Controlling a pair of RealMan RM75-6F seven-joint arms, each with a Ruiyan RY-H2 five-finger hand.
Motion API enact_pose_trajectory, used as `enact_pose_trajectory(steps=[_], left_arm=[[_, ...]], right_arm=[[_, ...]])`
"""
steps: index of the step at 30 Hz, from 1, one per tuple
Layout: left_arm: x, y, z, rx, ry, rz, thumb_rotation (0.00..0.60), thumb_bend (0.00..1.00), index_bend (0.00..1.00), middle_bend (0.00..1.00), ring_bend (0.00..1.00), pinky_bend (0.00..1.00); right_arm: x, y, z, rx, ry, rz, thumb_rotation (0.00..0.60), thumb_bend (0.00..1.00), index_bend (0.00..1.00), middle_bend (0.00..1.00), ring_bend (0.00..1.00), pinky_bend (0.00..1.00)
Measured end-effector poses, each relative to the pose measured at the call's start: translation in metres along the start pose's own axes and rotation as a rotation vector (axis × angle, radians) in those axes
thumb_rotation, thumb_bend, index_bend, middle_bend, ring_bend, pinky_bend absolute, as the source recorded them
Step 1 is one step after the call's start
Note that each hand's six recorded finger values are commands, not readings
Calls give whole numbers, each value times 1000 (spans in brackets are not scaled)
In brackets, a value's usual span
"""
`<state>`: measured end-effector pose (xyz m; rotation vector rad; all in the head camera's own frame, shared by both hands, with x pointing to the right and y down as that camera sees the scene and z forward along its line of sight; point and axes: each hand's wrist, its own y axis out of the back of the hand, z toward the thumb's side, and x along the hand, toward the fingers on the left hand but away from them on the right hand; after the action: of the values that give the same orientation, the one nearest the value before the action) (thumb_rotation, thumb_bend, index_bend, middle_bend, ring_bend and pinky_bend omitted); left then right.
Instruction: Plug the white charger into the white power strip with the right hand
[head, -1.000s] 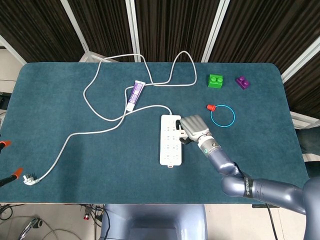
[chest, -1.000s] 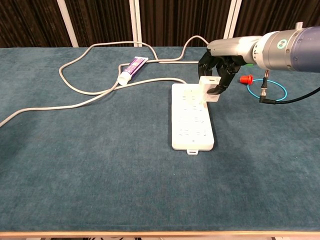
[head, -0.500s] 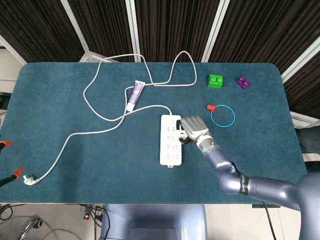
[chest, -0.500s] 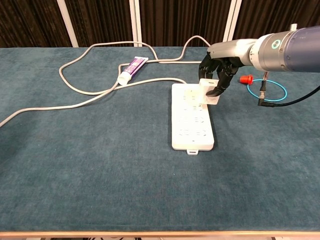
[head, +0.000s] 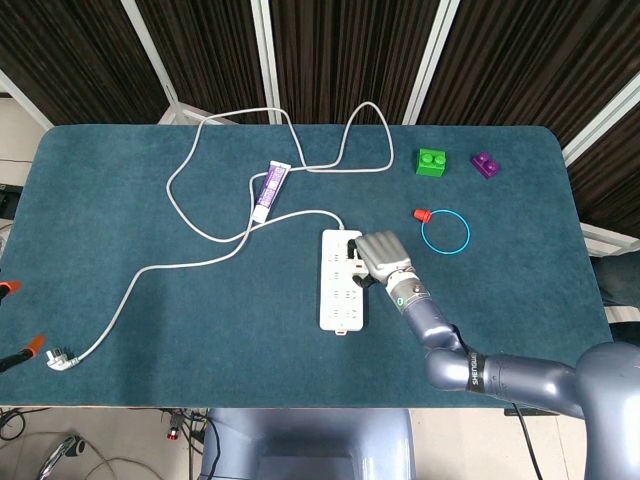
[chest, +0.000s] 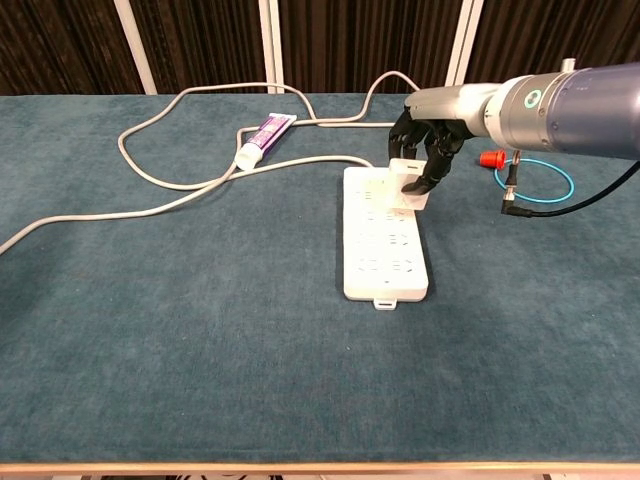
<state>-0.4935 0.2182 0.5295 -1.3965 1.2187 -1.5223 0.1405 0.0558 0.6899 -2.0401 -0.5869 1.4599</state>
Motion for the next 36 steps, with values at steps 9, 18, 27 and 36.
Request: enact_pose_trajectory(steps=[9,18,27,36], left_arm=[[0,0,0,0,1,-1,600,132,261,81,30,93],[0,0,0,0,1,0,600,133,261,81,30,93],[0,0,0,1,0,1,600,132,261,81,30,93],[0,0,0,2,0,2,600,132,261,81,30,93]], right_arm=[[-2,-2,0,15,3,-3,600,497,755,611,625,447],[-1,-5,-2,15,6,11,600,497,756,611,625,448],[-2,-7,-2,11,5,10,600,497,759,612,625,447],[-3,-9,-3,4,5,13,600,497,759,612,625,448]])
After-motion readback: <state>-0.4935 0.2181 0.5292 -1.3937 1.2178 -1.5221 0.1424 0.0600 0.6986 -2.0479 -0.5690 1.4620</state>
